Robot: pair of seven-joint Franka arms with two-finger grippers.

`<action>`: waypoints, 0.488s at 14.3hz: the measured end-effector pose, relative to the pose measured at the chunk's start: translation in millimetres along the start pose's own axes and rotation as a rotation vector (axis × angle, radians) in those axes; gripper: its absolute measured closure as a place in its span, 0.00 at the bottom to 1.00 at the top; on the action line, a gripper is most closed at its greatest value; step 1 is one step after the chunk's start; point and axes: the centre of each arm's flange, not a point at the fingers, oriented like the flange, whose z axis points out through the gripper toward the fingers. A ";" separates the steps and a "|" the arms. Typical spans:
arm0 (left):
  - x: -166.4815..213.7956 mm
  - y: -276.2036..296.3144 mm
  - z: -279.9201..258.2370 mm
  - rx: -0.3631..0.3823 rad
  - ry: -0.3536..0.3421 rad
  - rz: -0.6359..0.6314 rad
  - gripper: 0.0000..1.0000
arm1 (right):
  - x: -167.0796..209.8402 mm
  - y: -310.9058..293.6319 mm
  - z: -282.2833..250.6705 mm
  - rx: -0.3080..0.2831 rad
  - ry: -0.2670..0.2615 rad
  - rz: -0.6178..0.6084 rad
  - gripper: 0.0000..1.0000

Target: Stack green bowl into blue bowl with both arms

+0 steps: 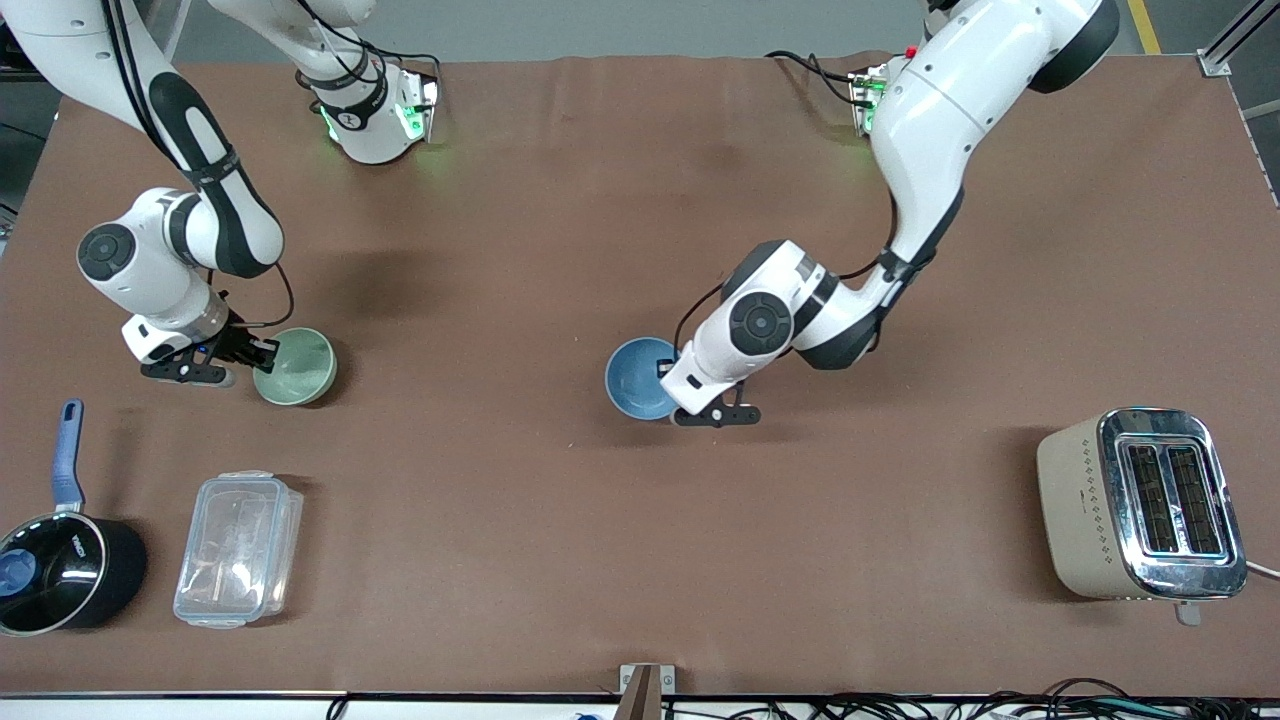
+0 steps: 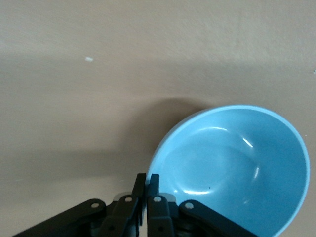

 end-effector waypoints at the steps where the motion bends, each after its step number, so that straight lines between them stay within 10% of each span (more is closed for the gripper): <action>1: -1.0 1.4 6.1 -0.005 0.000 0.001 0.96 | 3.2 -3.6 -8.5 0.002 0.009 -0.004 0.93; 4: 3.7 -0.1 3.5 -0.009 0.008 -0.004 0.87 | 15.4 -29.6 -38.7 0.013 0.003 0.000 0.95; 7: 16.2 -2.2 -16.1 0.002 0.065 0.017 0.58 | 28.3 -67.0 -88.6 0.027 -0.051 0.002 0.95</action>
